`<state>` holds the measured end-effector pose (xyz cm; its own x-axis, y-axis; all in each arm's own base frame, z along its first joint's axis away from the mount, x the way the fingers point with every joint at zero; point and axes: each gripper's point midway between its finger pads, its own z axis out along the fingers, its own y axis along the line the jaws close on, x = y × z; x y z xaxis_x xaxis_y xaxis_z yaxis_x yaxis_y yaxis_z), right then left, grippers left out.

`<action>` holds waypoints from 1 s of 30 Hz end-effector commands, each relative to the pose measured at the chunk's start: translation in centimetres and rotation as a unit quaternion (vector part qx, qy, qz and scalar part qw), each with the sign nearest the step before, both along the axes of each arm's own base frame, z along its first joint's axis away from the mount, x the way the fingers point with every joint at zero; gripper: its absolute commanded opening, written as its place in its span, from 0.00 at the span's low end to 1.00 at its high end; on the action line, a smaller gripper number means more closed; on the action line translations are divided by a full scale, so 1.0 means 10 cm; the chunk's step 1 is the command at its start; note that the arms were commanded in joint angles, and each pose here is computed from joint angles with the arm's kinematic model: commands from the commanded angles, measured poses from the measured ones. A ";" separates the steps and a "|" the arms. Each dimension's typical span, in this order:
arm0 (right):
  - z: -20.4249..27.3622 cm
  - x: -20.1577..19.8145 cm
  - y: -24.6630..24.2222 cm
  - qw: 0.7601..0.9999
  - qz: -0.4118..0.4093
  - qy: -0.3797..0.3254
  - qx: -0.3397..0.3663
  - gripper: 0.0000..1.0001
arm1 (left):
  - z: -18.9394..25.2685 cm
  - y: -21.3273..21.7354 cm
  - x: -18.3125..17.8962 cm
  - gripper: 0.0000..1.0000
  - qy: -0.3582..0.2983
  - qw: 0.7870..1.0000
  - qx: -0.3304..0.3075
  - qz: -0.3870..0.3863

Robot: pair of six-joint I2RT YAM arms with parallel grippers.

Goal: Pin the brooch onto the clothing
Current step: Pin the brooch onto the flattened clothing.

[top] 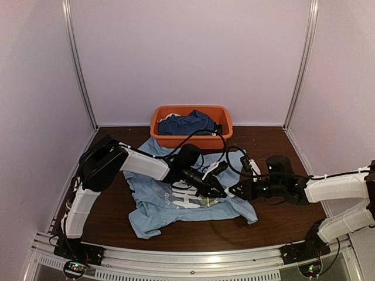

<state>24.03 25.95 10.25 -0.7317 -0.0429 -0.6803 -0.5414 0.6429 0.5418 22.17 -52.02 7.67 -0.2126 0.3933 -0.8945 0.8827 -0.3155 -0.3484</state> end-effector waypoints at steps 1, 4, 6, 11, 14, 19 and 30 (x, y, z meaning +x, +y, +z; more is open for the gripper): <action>0.14 0.06 0.04 1.000 0.006 -0.013 0.014 0.24 | 0.27 0.02 0.01 0.00 -0.013 0.999 -0.030 -0.007; 0.15 0.06 0.05 1.000 0.009 -0.013 0.016 0.17 | 0.27 0.02 0.01 0.00 -0.012 0.999 -0.030 -0.007; 0.16 0.06 0.06 1.000 0.010 -0.013 0.018 0.14 | 0.27 0.02 0.01 0.00 -0.012 0.999 -0.030 -0.008; 0.17 0.05 0.07 1.000 0.015 -0.011 0.021 0.11 | 0.26 0.01 0.01 0.00 -0.011 1.000 -0.029 -0.006; 0.13 0.04 0.08 1.000 0.020 -0.003 0.019 0.00 | 0.26 0.02 0.01 0.00 -0.011 0.999 -0.029 -0.007; 0.07 0.02 0.09 0.999 0.026 0.008 0.017 0.00 | 0.27 0.01 0.02 0.00 -0.012 1.000 -0.028 -0.003; -0.02 0.05 0.03 1.000 0.009 0.021 -0.005 0.00 | 0.36 0.13 0.17 0.58 -0.003 0.999 -0.037 0.021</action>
